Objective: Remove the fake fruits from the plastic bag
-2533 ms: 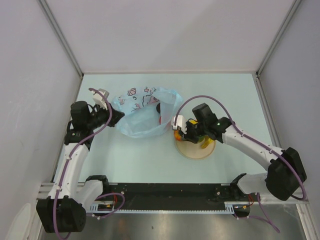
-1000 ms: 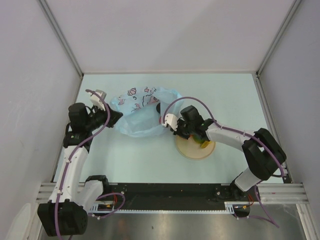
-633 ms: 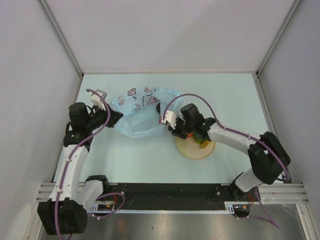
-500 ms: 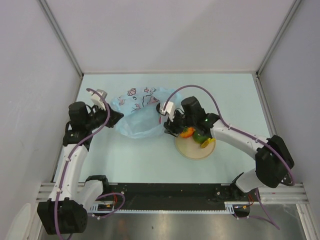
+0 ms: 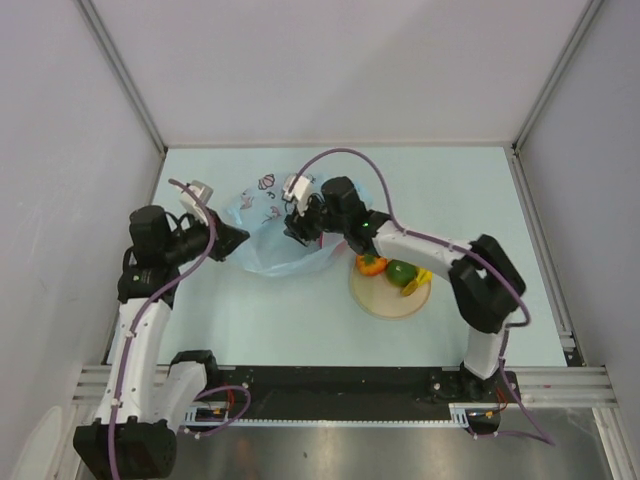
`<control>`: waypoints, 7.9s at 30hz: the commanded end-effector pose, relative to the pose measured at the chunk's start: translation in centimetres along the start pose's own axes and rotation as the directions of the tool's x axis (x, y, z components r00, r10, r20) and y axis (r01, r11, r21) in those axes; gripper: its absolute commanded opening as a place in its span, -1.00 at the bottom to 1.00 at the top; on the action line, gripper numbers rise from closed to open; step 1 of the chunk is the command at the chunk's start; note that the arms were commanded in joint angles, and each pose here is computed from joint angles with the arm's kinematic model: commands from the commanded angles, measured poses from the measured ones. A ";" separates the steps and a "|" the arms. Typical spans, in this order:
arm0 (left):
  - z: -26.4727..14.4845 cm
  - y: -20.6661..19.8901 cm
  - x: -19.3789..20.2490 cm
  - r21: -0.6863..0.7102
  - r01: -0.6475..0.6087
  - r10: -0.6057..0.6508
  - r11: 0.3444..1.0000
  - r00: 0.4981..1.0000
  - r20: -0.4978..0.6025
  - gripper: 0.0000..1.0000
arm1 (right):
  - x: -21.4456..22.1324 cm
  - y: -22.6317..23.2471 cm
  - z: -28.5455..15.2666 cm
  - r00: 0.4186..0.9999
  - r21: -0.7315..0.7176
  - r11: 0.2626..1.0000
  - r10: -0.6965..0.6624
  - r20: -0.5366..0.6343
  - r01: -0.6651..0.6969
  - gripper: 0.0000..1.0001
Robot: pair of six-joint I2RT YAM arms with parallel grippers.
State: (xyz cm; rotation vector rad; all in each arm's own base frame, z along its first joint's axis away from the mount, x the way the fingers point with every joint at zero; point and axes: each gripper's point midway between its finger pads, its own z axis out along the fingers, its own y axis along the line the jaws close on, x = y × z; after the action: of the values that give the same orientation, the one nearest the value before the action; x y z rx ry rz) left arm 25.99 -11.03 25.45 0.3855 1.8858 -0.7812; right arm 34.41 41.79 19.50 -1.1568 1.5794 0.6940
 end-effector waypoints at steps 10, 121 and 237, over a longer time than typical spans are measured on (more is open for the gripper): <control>-6.4 -4.3 -17.7 -0.165 -0.302 0.341 0.939 0.882 0.325 -0.99 | 1.6 -9.8 2.9 0.985 0.286 0.948 -0.106 -0.136 0.141 0.22; -3.7 6.9 9.9 -0.093 -0.382 0.313 0.920 0.854 -0.415 -1.00 | 10.5 5.6 -24.5 0.571 -0.791 0.565 -0.740 -0.357 0.237 -0.05; -1.8 9.0 8.1 -0.155 -0.316 0.235 0.936 0.889 -0.393 -0.99 | 13.8 6.2 -22.3 0.871 -0.096 0.995 -0.025 -0.491 -0.026 0.48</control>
State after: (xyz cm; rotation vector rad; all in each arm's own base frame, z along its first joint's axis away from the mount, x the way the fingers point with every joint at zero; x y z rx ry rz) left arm 25.72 -3.37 14.77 0.6932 2.2154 -0.2887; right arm 19.57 19.41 9.66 -1.4353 2.1534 0.4726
